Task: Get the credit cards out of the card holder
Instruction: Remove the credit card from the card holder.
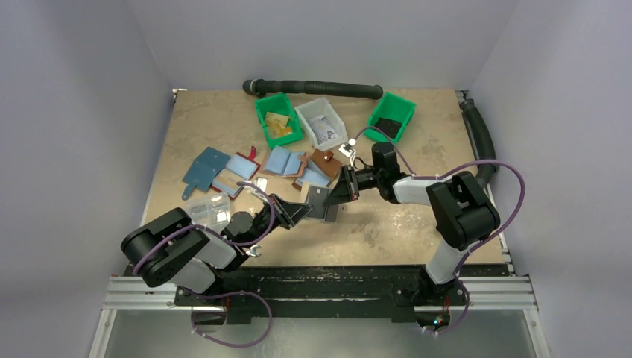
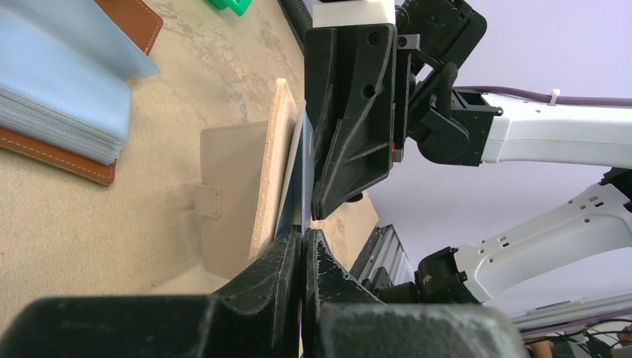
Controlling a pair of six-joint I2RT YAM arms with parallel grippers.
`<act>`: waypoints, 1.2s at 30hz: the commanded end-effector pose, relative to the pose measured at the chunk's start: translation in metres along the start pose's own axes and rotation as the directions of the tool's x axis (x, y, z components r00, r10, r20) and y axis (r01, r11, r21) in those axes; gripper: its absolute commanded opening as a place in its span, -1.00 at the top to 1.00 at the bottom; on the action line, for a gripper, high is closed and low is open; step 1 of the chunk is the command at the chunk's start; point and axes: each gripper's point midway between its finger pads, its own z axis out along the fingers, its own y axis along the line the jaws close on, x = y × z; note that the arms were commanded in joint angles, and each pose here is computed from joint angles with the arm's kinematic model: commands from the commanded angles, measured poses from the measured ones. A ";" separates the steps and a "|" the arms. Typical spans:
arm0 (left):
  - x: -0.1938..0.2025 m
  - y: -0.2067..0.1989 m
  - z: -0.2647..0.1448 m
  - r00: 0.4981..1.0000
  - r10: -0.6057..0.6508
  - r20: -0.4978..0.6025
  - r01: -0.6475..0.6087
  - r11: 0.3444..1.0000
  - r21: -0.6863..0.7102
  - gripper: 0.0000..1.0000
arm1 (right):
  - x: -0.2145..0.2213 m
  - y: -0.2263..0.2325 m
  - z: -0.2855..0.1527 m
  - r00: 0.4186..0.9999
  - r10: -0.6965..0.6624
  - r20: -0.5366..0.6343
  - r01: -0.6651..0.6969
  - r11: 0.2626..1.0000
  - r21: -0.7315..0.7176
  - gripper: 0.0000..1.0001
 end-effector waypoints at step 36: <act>-0.008 -0.004 0.002 0.998 -0.051 -0.048 0.052 0.998 0.027 0.78 | 0.005 0.012 0.002 0.989 -0.130 -0.072 0.125 0.990 -0.068 1.00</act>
